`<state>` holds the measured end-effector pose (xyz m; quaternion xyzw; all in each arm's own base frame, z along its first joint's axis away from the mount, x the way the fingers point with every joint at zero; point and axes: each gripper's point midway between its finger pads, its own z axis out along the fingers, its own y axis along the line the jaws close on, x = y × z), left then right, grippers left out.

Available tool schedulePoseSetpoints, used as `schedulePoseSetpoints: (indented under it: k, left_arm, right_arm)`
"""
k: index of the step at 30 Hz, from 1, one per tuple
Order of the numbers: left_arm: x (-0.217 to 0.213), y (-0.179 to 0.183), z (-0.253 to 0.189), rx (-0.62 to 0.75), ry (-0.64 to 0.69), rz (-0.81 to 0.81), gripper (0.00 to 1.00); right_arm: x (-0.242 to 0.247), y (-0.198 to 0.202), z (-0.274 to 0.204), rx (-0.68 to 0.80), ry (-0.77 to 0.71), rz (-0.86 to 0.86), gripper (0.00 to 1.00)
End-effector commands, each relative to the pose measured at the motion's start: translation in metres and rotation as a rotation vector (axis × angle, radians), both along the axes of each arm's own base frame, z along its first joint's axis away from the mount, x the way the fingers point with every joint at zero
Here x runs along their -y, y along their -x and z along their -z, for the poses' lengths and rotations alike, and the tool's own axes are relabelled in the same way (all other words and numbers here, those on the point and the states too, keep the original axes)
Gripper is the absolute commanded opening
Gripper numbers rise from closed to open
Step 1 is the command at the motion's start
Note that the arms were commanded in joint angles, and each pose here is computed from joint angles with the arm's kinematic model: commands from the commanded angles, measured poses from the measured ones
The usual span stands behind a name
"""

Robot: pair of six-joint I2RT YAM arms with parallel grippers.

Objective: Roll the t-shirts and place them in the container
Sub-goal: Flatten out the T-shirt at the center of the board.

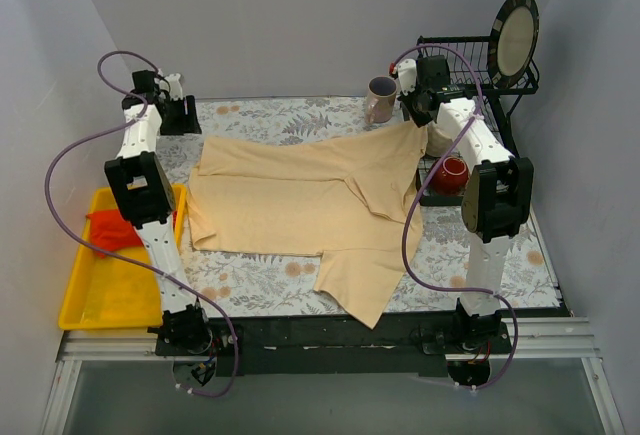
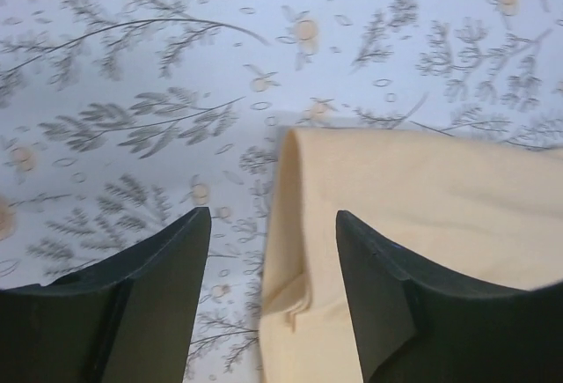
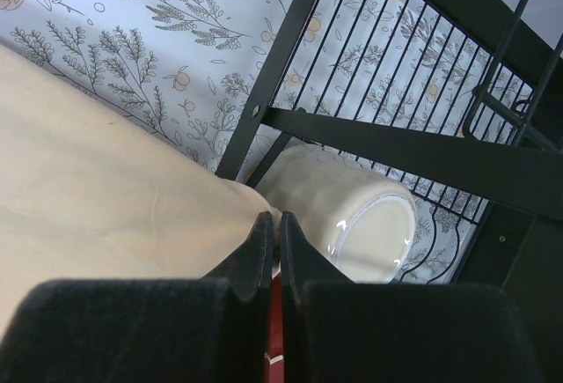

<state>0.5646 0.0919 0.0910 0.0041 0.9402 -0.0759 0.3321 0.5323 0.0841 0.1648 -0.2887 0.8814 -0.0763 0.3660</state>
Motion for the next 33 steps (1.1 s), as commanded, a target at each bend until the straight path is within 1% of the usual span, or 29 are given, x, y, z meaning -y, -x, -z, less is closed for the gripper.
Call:
schedulePoseSetpoints:
  k: [1, 9, 13, 16, 17, 18, 19, 20, 22, 24, 26, 28, 29, 33]
  left_arm:
    - [0.048, 0.001, 0.012, -0.035, 0.17, 0.103, 0.59]
    - [0.056, -0.015, 0.036, -0.033, 0.224, 0.129, 0.62]
    - [0.054, -0.013, 0.054, -0.068, 0.211, 0.124, 0.58]
    - [0.053, -0.012, 0.061, -0.077, 0.206, 0.121, 0.45]
    - [0.053, -0.012, 0.062, -0.077, 0.205, 0.123, 0.31]
    - [0.052, -0.015, 0.059, -0.066, 0.201, 0.122, 0.24]
    - [0.048, -0.017, 0.056, -0.056, 0.194, 0.1, 0.19]
    - [0.044, -0.024, 0.05, -0.026, 0.182, 0.088, 0.09]
    - [0.038, -0.039, 0.025, 0.039, 0.178, 0.058, 0.01]
    - [0.026, -0.051, -0.002, 0.111, 0.145, 0.02, 0.0]
    - [0.014, -0.058, -0.045, 0.205, 0.132, -0.014, 0.0]
    - [0.007, -0.058, -0.071, 0.256, 0.13, -0.028, 0.0]
    - [-0.002, -0.053, -0.097, 0.301, 0.122, -0.039, 0.0]
    - [-0.018, -0.034, -0.139, 0.367, 0.138, -0.066, 0.0]
  right_arm:
    - [0.007, -0.007, -0.012, 0.047, 0.009, 0.013, 0.01]
    - [0.01, -0.004, -0.01, 0.035, 0.028, 0.011, 0.01]
    - [0.012, -0.001, -0.007, 0.029, 0.045, 0.012, 0.01]
    - [0.013, 0.0, -0.005, 0.025, 0.051, 0.016, 0.01]
    - [0.013, -0.001, -0.006, 0.03, 0.054, 0.015, 0.01]
    - [0.012, -0.002, -0.006, 0.03, 0.055, 0.015, 0.01]
    - [0.012, -0.002, -0.005, 0.031, 0.056, 0.014, 0.01]
    - [0.012, -0.002, -0.004, 0.029, 0.058, 0.014, 0.01]
    - [0.013, -0.005, -0.003, 0.03, 0.06, 0.018, 0.01]
    - [0.012, -0.009, -0.006, 0.046, 0.061, 0.023, 0.01]
    - [0.014, -0.014, -0.018, 0.079, 0.065, 0.04, 0.01]
    - [0.015, -0.018, -0.029, 0.112, 0.059, 0.045, 0.01]
    - [0.013, -0.021, -0.039, 0.134, 0.051, 0.041, 0.01]
    - [0.009, -0.023, -0.062, 0.183, 0.016, 0.036, 0.01]
